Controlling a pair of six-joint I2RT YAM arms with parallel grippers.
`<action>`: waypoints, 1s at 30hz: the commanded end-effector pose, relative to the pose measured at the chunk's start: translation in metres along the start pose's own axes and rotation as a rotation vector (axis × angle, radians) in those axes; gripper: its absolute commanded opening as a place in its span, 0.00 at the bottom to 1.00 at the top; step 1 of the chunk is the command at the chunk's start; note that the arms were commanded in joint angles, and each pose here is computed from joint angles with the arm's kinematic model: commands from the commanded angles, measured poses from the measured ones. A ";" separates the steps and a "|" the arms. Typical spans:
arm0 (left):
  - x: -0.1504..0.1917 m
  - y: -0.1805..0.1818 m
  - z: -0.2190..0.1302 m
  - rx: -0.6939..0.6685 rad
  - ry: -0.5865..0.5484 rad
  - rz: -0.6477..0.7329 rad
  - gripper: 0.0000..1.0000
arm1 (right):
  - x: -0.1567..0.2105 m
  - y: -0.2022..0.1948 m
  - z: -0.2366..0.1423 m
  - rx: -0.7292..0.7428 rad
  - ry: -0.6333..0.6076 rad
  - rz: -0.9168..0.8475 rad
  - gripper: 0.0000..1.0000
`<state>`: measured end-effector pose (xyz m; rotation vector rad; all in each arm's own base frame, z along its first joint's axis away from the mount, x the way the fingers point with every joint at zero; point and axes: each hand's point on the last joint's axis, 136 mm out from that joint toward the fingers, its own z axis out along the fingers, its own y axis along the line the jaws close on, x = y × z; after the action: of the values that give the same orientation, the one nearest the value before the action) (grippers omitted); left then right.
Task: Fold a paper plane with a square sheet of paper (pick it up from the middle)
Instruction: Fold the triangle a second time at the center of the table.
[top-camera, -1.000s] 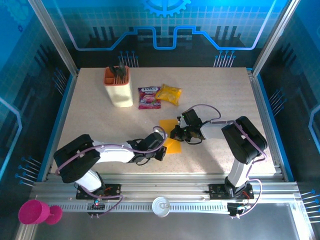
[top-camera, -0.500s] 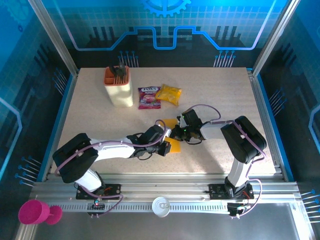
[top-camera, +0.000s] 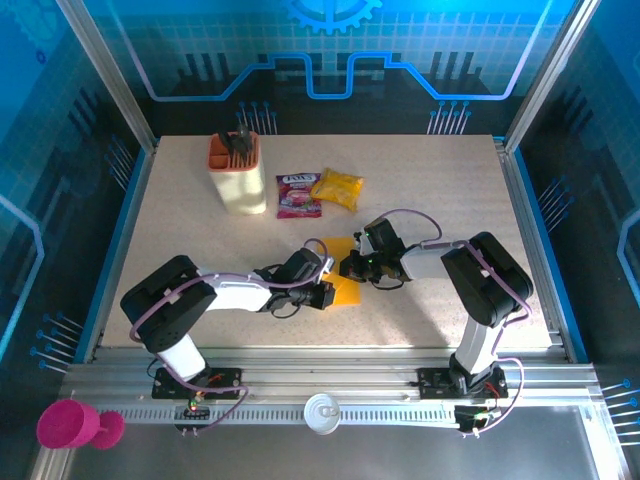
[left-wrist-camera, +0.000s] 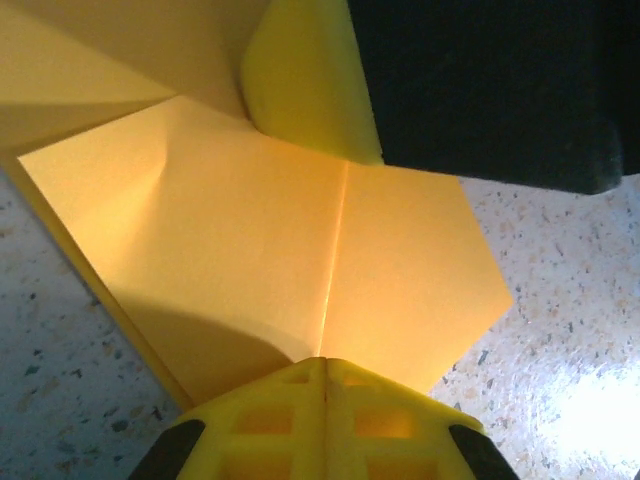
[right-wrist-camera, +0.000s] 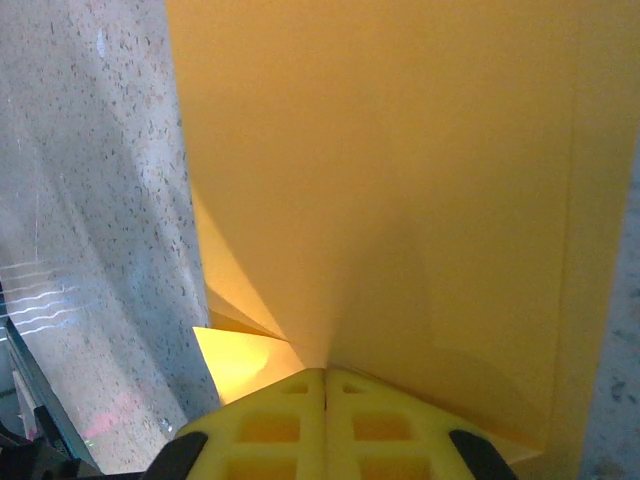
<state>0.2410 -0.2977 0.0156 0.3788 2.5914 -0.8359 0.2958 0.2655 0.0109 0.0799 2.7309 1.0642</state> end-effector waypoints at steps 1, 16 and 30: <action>0.022 0.009 0.003 0.001 0.059 -0.020 0.00 | 0.031 -0.050 0.007 0.158 0.076 0.085 0.00; 0.065 0.027 -0.012 -0.172 0.200 0.023 0.00 | 0.033 -0.057 0.010 0.170 0.080 0.103 0.00; 0.093 0.038 -0.014 -0.249 0.245 0.016 0.00 | 0.032 -0.062 0.009 0.166 0.077 0.118 0.00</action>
<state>0.2233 -0.2932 0.0129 0.4199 2.5987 -0.6581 0.2949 0.2676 0.0107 0.0887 2.7207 1.1110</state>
